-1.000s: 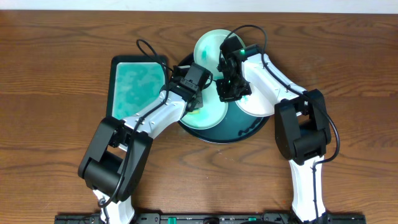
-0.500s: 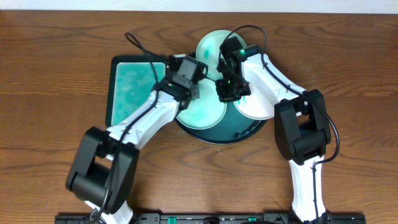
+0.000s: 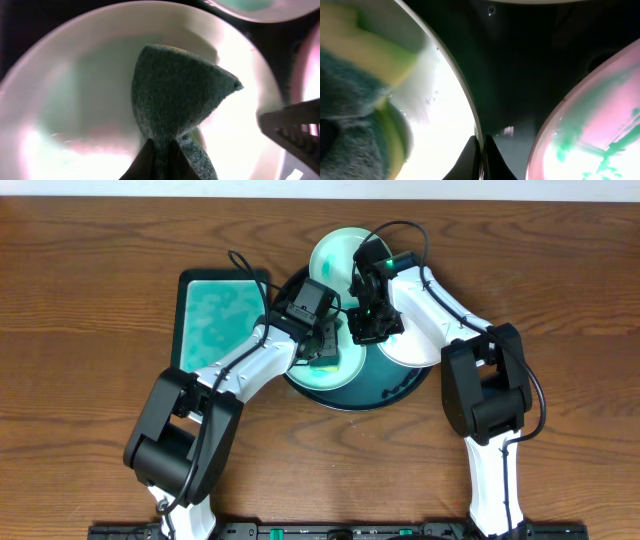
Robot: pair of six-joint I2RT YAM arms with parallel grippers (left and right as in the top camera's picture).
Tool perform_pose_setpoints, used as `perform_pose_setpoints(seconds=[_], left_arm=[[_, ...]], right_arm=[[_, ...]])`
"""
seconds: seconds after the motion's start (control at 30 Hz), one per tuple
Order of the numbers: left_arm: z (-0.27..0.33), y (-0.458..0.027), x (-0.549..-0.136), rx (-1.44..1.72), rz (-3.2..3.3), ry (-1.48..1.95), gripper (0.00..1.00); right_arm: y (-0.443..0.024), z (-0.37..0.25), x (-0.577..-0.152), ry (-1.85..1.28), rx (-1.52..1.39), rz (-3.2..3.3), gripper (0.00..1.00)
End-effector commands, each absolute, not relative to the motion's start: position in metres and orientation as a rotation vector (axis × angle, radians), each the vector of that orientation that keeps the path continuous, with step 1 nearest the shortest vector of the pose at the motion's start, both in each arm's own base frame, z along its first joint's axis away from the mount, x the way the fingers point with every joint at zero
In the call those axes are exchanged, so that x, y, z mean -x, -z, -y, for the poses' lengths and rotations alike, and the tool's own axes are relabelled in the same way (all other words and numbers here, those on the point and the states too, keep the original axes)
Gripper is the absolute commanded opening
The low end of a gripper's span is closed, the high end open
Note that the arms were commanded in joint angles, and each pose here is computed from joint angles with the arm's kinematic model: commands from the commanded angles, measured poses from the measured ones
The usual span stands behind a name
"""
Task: Clean dirty plates on tray and stack at the side
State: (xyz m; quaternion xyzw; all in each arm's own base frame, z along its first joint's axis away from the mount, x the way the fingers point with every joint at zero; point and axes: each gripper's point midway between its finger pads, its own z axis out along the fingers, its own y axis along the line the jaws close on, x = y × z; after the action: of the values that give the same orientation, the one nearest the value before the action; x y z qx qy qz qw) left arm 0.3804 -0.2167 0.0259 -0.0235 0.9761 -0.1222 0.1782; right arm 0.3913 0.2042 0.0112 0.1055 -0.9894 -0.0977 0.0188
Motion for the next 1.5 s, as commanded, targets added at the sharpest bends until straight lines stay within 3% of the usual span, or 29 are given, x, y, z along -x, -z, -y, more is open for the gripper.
perform_pose_setpoints(seconds=[0.0,0.23,0.57,0.73,1.1,1.47], left_arm=[[0.171,-0.016,-0.386,0.136,-2.725,0.015,0.07],[0.120,-0.043,-0.404,0.210,-2.528,-0.359,0.07],[0.154,-0.115,-0.408,0.222,-2.466,0.065,0.07],[0.129,-0.152,-0.411,0.301,-2.412,0.166,0.07],[0.022,-0.137,-0.405,0.602,-2.463,0.001,0.07],[0.012,-0.106,-0.404,0.640,-2.534,-0.049,0.07]], right_arm=[[-0.006,-0.208,-0.387,0.311,-0.349,3.049,0.01],[-0.006,-0.209,-0.387,0.312,-0.348,3.049,0.01],[-0.007,-0.210,-0.389,0.320,-0.354,3.060,0.01],[-0.015,-0.213,-0.394,0.327,-0.361,3.074,0.01],[-0.052,-0.227,-0.411,0.260,-0.469,3.152,0.01],[-0.090,-0.222,-0.415,-0.045,-0.562,3.218,0.01]])
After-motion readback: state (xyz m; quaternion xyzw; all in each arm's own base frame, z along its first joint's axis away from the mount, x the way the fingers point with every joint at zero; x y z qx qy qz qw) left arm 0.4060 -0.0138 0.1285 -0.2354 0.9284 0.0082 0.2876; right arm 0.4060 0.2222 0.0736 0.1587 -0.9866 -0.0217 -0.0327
